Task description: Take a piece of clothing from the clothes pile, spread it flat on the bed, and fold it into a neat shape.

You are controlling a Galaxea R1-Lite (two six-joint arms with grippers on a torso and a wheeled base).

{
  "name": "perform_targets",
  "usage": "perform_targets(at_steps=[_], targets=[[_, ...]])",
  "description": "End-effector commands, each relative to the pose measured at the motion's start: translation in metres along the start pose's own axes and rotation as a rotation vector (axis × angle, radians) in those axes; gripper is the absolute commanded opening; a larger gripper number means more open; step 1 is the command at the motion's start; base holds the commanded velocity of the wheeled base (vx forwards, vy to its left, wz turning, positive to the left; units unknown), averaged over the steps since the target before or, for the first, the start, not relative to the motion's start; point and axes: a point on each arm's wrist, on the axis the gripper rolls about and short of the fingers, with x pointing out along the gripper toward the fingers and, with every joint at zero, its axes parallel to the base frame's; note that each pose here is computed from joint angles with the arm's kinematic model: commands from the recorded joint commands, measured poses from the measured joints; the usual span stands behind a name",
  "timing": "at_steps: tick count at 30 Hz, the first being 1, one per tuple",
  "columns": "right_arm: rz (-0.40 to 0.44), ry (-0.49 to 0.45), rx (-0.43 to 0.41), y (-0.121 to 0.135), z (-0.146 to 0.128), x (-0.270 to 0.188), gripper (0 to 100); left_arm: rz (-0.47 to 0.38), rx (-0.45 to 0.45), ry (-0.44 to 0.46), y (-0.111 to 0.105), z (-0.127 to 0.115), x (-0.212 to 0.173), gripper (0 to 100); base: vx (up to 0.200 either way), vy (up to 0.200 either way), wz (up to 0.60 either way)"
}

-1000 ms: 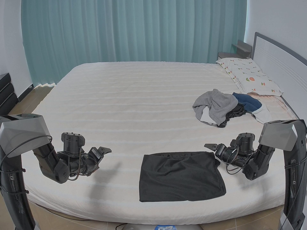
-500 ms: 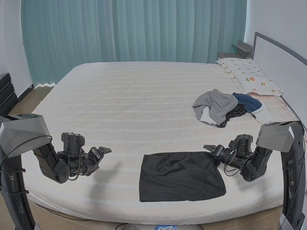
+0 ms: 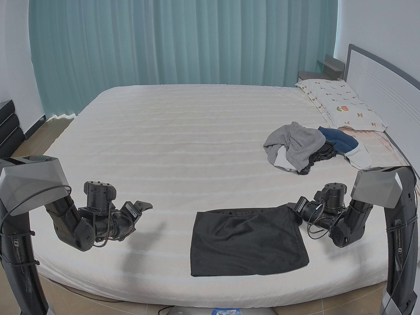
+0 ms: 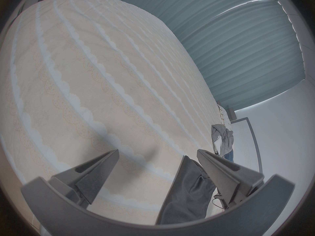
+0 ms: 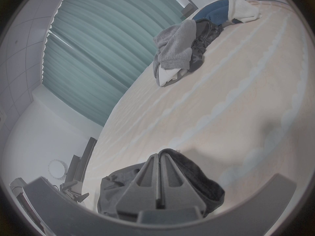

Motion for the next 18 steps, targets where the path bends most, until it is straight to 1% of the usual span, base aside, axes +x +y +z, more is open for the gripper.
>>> perform_targets(at_steps=[1, 13, 18], targets=[[-0.003, -0.018, 0.005, -0.004, 0.006, 0.001, 0, 0.001, -0.001, 0.000, 0.000, 0.000, 0.000, 100, 0.000, 0.000, 0.00], [-0.023, -0.023, 0.015, -0.012, 0.009, 0.000, 0, 0.002, -0.001, 0.001, 0.001, 0.000, 0.000, 100, 0.000, 0.000, 0.00], [-0.049, -0.015, 0.027, -0.017, 0.011, -0.002, 0, 0.002, -0.001, 0.001, 0.001, 0.000, 0.000, 100, 0.000, 0.000, 0.00]])
